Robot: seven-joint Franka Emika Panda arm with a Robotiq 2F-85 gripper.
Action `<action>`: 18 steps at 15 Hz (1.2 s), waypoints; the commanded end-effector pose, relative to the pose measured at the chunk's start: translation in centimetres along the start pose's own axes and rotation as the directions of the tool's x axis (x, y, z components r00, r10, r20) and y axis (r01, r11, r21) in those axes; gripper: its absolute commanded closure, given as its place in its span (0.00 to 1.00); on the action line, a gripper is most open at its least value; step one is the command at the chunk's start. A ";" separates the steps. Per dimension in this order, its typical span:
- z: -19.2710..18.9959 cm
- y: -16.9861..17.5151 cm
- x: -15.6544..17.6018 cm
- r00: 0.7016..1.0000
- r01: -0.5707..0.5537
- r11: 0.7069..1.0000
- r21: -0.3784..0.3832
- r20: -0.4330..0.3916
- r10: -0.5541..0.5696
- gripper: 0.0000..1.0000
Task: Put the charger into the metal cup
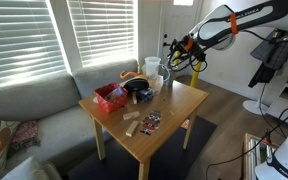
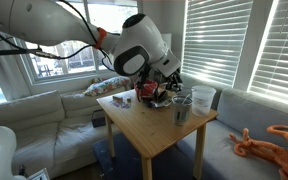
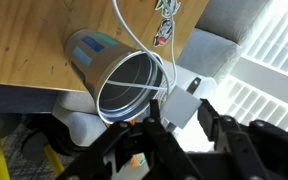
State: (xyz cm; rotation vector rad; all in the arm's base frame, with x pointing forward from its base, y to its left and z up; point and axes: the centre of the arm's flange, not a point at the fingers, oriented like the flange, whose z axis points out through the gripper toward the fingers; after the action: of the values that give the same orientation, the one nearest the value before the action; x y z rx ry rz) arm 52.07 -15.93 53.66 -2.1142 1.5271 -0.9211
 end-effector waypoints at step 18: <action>5.3 2.8 -0.4 0.999 0.001 0.995 -0.097 0.054 0.004 0.82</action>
State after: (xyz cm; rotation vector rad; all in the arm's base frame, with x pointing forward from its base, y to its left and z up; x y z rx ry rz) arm 53.14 -16.74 48.55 -2.1768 1.5887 -0.7841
